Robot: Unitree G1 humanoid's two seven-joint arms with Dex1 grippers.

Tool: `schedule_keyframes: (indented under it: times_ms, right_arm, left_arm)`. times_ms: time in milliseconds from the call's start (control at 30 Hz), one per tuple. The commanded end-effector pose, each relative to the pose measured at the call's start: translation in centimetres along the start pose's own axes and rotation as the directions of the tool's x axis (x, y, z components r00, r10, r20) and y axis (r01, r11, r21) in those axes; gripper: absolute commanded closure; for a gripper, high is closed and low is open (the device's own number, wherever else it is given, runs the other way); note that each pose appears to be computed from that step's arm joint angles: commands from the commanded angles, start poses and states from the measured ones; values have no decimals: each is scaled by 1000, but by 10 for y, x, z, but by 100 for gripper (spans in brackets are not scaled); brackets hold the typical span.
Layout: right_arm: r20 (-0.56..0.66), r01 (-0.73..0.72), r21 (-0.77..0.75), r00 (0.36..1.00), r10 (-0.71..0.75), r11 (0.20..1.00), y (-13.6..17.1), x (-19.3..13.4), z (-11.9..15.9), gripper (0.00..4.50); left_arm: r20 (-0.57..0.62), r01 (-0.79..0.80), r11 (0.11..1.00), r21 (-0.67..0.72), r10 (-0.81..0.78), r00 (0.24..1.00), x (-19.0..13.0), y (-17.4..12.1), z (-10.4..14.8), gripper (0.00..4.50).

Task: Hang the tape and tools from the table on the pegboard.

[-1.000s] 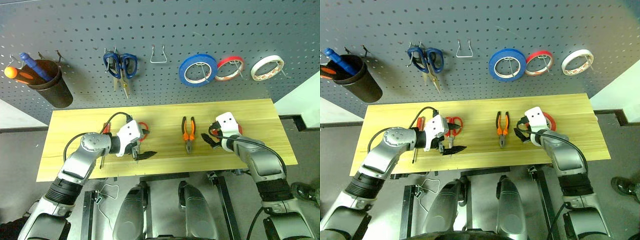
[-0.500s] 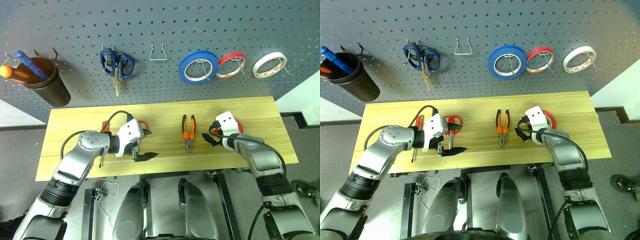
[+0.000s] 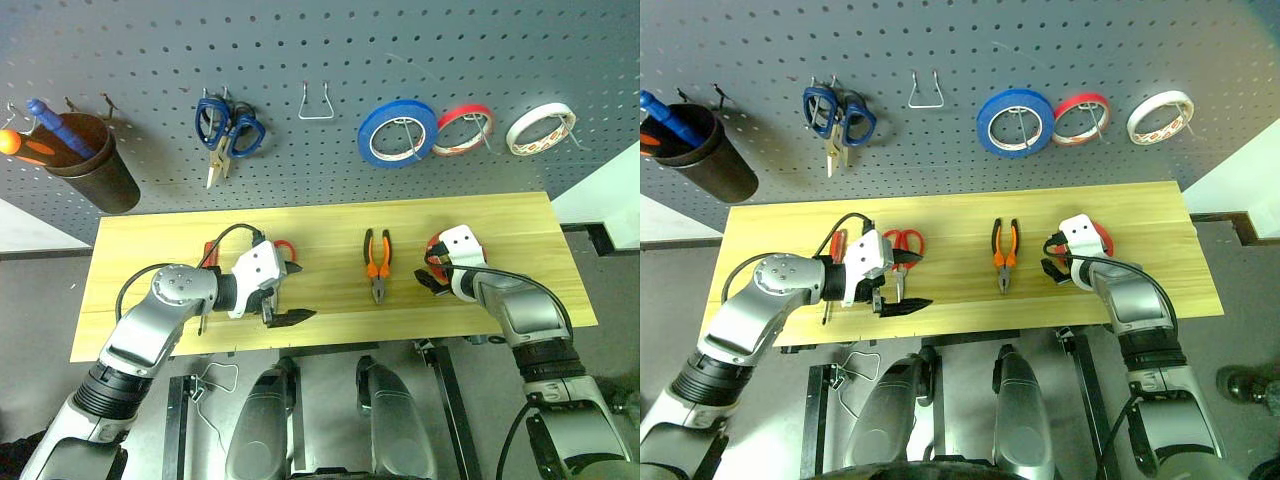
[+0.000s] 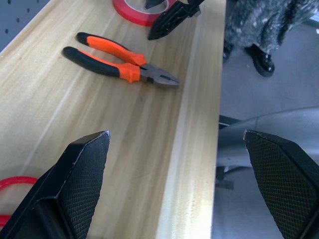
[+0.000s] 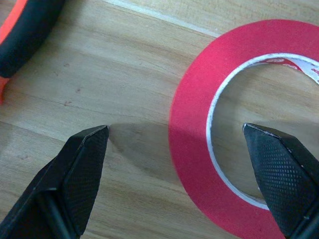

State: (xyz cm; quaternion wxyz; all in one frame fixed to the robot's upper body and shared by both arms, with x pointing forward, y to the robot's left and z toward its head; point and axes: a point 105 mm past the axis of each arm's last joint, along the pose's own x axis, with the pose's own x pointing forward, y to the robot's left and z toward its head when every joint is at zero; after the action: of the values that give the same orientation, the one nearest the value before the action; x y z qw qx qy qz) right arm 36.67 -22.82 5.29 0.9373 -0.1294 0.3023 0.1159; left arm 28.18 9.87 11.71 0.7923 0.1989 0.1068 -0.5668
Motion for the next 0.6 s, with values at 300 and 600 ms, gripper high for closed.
schedule_keyframes:
  times_ms: [300,600]
  right_arm:
    - [-72,-17,23,997,19,1000,-5,-4,-15,0]
    - [-74,-20,22,997,22,1000,-8,-4,-17,0]
  left_arm:
    - [27,-30,999,29,29,999,-10,-2,15,1]
    - [36,-49,998,47,47,998,-18,-2,26,1]
